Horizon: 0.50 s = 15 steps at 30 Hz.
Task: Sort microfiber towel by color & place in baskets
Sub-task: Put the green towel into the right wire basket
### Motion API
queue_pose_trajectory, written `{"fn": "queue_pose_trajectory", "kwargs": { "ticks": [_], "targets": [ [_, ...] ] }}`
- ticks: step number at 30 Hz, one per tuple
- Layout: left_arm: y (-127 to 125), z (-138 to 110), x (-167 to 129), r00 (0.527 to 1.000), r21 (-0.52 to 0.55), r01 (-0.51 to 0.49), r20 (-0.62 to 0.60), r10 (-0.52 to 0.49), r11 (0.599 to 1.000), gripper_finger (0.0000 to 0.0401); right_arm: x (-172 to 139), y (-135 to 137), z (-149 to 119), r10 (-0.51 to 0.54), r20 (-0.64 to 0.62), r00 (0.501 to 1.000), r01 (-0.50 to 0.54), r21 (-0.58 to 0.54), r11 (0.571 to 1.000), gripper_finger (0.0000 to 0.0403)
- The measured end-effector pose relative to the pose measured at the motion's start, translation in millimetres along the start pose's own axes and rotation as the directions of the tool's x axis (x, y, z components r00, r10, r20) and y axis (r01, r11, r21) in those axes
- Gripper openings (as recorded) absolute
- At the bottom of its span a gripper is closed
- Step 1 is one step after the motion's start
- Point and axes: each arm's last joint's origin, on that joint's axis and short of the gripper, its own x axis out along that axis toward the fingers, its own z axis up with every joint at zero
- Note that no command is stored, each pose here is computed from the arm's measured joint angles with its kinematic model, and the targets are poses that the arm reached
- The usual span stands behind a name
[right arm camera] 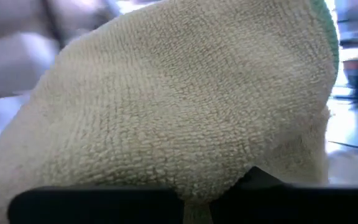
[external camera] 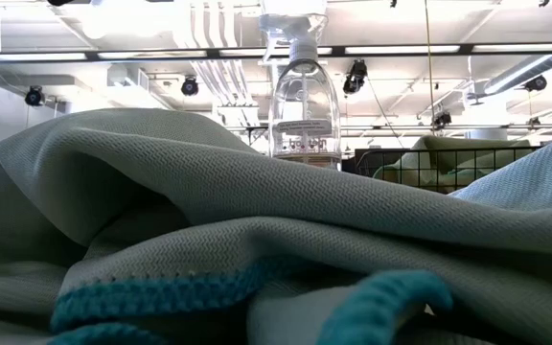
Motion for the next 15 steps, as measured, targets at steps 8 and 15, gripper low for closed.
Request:
{"fn": "queue_pose_trajectory", "kwargs": {
  "ticks": [8, 15],
  "targets": [
    [0, 0, 0, 1.000, 0.000, 0.001, 0.002, -0.001, 1.000, 0.0122, -5, -17, 0, -0.564, 0.085, 0.821, 0.571, -0.126, 0.812, 0.0033],
    [0, 0, 0, 1.000, -0.004, 0.001, 0.002, -0.001, 1.000, 0.0122, -9, -28, 9, -0.765, 0.141, 0.629, 0.769, -0.261, 0.584, 0.0034]
  ]
}}
